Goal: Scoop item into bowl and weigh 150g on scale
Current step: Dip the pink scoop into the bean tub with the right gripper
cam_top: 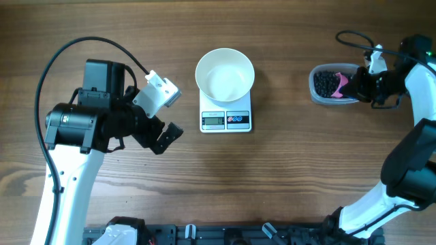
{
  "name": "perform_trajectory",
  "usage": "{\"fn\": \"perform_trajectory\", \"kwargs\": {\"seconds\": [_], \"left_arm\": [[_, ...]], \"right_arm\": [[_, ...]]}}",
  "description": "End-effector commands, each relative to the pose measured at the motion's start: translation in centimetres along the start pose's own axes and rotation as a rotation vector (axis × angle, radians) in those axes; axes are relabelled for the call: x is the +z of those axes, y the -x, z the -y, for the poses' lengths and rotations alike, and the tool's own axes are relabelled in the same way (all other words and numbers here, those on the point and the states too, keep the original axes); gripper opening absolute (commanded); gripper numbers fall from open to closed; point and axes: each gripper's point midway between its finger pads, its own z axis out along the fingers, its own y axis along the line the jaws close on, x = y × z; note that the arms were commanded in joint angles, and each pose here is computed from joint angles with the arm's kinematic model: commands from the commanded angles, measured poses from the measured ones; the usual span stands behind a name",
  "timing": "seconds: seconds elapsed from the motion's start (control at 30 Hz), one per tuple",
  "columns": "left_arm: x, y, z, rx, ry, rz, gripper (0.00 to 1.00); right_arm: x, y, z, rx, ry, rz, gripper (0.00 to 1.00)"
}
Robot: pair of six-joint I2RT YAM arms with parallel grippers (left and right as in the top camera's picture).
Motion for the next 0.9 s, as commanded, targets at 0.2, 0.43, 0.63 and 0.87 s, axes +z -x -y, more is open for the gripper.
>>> {"fn": "perform_trajectory", "kwargs": {"seconds": [0.2, 0.43, 0.63, 0.87], "left_arm": [[-0.1, -0.1, 0.0, 0.016, 0.006, 0.002, 1.0], [-0.1, -0.1, 0.0, 0.016, 0.006, 0.002, 1.0], [-0.1, -0.1, 0.0, 0.016, 0.006, 0.002, 1.0], [-0.1, -0.1, 0.0, 0.016, 0.006, 0.002, 1.0]], "right_arm": [[2.8, -1.0, 1.7, 0.177, 0.072, -0.084, 0.04], [0.2, -0.1, 1.8, 0.203, 0.278, -0.004, 0.04], [-2.1, -0.4, 2.7, 0.218, 0.39, 0.044, 0.04], [-3.2, -1.1, 2.1, 0.163, 0.465, 0.06, 0.04]]}}
